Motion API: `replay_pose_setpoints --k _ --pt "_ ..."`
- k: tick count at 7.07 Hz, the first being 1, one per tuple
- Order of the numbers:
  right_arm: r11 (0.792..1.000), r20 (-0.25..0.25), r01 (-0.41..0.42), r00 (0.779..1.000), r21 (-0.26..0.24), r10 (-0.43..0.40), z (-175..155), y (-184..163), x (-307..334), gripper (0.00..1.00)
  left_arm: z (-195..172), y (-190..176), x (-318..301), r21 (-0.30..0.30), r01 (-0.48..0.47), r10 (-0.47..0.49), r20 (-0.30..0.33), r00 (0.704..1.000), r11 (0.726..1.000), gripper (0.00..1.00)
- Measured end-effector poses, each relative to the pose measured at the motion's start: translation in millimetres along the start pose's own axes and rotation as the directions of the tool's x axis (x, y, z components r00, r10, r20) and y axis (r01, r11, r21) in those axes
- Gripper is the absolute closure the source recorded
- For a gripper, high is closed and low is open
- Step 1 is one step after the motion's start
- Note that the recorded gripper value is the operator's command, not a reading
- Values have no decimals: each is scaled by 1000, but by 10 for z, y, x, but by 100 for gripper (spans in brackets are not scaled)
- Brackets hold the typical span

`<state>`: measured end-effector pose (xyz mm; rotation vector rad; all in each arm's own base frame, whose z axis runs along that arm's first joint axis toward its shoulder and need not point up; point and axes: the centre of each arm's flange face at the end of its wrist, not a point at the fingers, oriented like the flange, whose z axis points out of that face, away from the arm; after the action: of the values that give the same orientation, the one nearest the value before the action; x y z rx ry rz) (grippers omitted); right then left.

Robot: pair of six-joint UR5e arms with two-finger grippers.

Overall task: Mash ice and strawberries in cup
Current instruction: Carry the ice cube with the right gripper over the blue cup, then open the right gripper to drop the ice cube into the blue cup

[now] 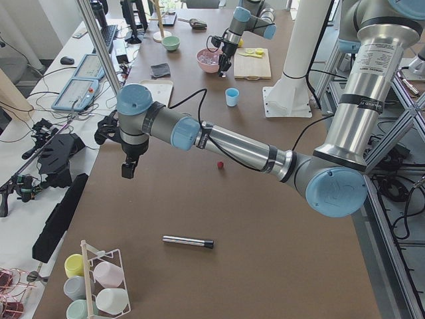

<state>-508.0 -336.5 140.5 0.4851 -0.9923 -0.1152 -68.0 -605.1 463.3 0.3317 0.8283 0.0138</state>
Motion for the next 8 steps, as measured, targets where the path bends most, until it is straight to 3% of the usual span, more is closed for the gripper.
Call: replay_pose_setpoints --k 7,8 --pt "999 -8 41 999 -15 -41 420 423 -219 100 17 35 -23 -4 5 -5 1 1000 1000 1" --pt "999 -8 47 999 -16 -47 431 482 -253 94 25 51 -35 -6 7 -7 1 1000 1000 1"
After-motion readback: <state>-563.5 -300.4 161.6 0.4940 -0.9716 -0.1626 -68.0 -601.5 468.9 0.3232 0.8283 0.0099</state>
